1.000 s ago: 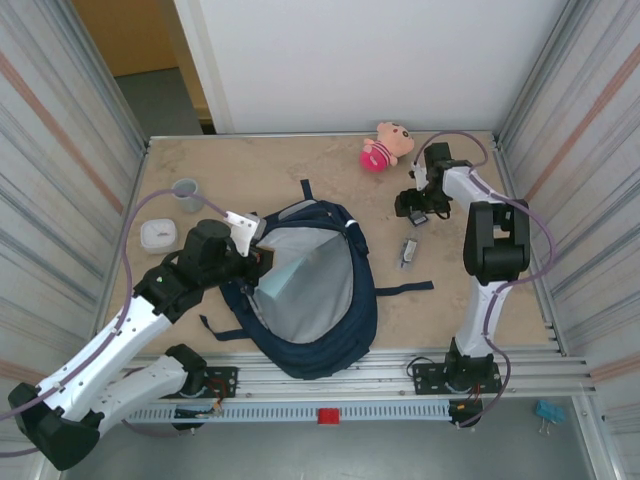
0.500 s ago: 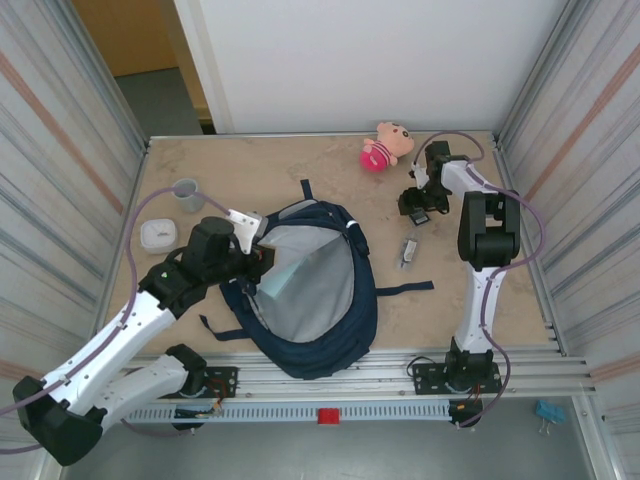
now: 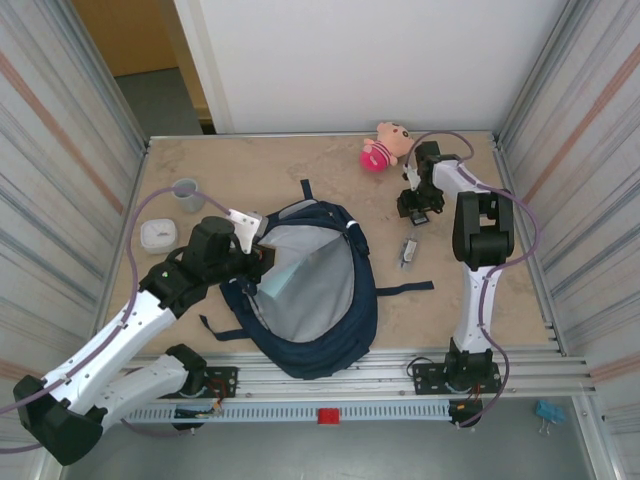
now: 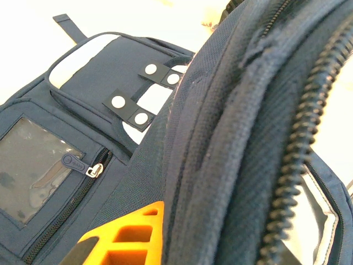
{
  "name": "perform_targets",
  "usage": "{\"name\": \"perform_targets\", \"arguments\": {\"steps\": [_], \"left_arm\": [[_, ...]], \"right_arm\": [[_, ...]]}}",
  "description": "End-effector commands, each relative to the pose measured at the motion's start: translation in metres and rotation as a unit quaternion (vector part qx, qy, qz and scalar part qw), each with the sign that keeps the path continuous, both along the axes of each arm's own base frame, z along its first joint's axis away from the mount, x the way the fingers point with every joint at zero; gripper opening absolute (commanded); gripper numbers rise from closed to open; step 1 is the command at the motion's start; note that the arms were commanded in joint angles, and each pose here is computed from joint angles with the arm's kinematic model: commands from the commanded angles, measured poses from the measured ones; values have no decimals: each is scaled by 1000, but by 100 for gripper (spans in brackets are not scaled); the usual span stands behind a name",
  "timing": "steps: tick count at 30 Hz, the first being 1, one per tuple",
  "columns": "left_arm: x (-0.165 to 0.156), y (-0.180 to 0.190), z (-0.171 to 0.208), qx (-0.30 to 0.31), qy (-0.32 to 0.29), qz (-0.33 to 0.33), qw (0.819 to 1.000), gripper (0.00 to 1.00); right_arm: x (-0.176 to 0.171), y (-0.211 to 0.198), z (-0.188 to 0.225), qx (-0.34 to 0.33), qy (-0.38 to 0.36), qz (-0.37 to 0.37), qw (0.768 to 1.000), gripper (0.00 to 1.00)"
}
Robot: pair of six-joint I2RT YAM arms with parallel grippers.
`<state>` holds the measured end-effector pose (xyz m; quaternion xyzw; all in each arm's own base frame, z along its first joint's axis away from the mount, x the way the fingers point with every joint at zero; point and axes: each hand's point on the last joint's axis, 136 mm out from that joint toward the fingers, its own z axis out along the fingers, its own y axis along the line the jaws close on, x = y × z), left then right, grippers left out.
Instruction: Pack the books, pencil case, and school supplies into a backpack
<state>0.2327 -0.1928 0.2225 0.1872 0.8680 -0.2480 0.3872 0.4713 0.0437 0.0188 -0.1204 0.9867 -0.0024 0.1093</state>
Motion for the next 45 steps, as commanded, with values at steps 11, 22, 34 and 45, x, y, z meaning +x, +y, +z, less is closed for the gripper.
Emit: {"name": "perform_targets", "arguments": {"steps": [11, 22, 34, 45], "left_arm": [[13, -5, 41, -57, -47, 16, 997, 0], [23, -11, 46, -79, -57, 32, 995, 0], [28, -17, 48, -92, -60, 33, 993, 0], [26, -21, 54, -96, -63, 22, 993, 0]], "right_arm": [[-80, 54, 98, 87, -49, 16, 995, 58], [-204, 145, 173, 280, -1, 14, 960, 55], [-266, 218, 184, 399, 44, -60, 914, 58], [-246, 259, 176, 434, 65, -57, 897, 82]]}}
